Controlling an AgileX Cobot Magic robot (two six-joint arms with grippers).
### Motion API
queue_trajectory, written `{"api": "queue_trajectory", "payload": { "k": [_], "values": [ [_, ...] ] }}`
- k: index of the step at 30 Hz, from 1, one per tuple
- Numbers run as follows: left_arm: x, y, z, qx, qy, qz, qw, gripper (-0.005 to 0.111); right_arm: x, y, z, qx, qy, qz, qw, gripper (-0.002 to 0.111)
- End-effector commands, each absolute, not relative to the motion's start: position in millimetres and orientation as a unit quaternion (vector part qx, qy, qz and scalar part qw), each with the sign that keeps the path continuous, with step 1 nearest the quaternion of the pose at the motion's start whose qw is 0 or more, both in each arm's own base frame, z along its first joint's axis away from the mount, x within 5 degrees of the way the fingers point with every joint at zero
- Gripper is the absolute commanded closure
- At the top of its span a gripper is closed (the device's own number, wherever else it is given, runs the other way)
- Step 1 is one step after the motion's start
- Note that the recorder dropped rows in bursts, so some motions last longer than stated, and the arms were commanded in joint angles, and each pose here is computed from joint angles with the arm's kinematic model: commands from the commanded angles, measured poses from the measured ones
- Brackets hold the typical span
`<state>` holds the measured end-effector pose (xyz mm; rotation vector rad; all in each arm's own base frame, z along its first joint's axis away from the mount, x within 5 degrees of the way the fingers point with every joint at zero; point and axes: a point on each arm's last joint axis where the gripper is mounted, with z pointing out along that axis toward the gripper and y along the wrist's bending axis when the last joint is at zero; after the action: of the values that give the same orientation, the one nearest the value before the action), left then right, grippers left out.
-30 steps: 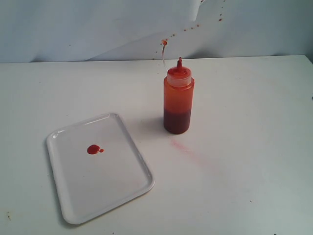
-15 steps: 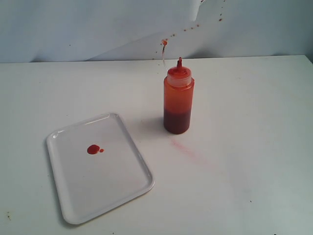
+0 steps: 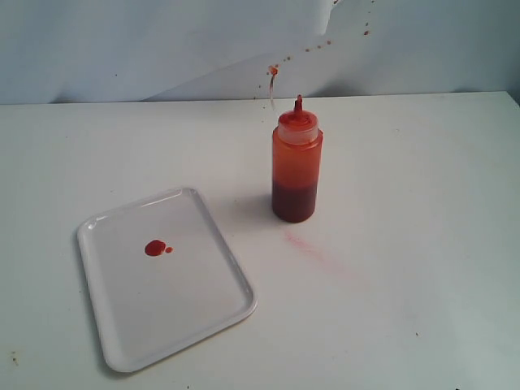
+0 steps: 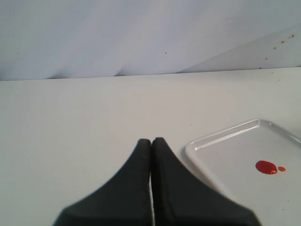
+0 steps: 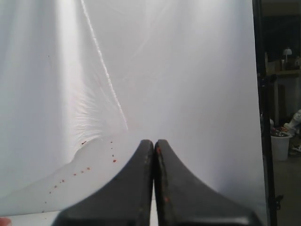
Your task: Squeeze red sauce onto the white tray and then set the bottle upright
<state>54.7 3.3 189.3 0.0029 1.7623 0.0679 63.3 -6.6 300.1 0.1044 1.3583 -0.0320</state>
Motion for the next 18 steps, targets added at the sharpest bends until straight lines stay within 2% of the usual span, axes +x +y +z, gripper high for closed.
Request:
{"api": "queue_trajectory", "payload": {
  "k": [1,4,7,13,18],
  "values": [
    [54.8,3.4,188.5,-0.002,0.769,0.028,0.638,0.107,62.8,-6.5,298.6,0.039,0.631,-0.027,0.774,0.108],
    [54.8,3.4,188.5,-0.002,0.769,0.028,0.638,0.107,64.2,-4.4,291.1,-0.029,0.664,-0.086,0.743,0.108],
    [54.8,3.4,188.5,-0.002,0.769,0.028,0.638,0.107,64.4,-6.3,288.2,0.006,0.676,-0.061,0.734,0.108],
    [54.8,3.4,188.5,-0.002,0.769,0.028,0.638,0.107,64.5,-6.6,287.0,0.006,0.679,-0.063,0.731,0.108],
    [54.8,3.4,188.5,-0.002,0.769,0.028,0.638,0.107,68.4,-5.7,268.0,0.001,0.692,-0.058,0.719,0.108]
  ]
}}
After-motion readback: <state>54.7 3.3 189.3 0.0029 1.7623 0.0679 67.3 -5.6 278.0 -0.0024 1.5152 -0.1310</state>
